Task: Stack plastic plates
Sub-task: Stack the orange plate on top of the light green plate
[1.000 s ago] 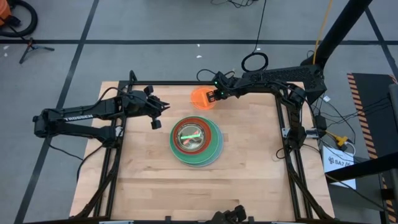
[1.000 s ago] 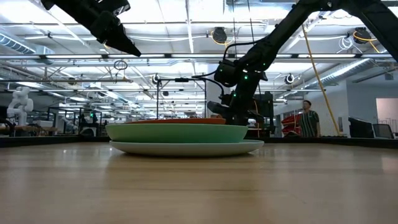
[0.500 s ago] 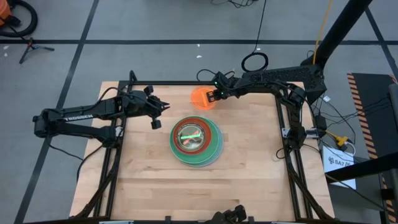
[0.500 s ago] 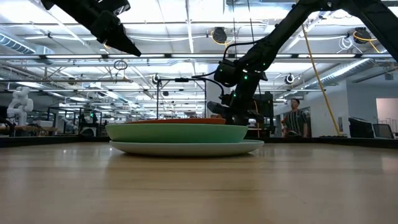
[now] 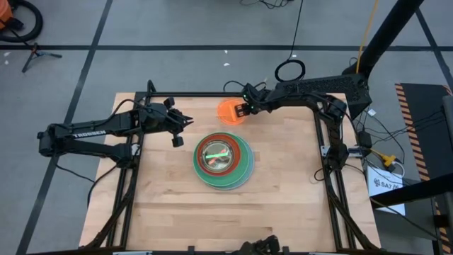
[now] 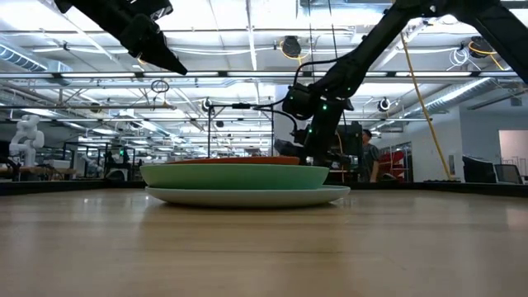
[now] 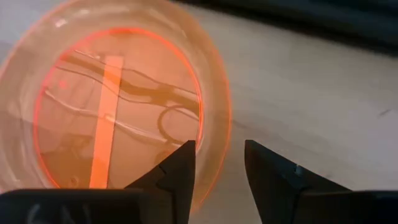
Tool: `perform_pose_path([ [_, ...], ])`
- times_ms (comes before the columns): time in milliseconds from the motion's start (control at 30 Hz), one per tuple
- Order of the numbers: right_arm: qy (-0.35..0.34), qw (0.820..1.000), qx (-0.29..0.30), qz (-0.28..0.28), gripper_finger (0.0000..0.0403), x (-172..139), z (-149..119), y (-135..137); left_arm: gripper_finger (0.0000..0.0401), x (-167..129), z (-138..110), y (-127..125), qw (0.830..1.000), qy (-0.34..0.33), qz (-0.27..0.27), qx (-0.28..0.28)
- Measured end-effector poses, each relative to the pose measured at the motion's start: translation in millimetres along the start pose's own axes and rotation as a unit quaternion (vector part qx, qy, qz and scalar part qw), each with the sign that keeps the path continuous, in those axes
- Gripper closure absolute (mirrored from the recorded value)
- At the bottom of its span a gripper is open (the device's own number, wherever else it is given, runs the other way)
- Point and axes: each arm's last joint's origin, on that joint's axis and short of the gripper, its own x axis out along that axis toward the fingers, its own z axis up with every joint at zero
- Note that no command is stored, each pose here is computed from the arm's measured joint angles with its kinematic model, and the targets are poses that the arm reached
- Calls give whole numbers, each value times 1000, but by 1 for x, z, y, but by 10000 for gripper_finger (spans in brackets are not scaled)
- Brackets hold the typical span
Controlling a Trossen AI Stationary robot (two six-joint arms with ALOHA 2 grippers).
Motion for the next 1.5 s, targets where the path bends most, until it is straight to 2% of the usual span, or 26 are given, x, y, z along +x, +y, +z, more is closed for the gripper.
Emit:
perform_pose_path([
  [233, 7, 1000, 8, -5, 272, 14, -7, 4, 339, 0, 0, 0, 1000, 0, 0, 1],
  [667, -18, 999, 19, 17, 277, 17, -6, 11, 339, 0, 0, 0, 1000, 0, 0, 9],
  [1133, -24, 999, 23, 26, 365, 18, -5, 12, 339, 0, 0, 0, 1000, 0, 0, 9],
  [1500, -31, 999, 24, 36, 388, 17, -4, 14, 339, 0, 0, 0, 1000, -1, 0, 9],
])
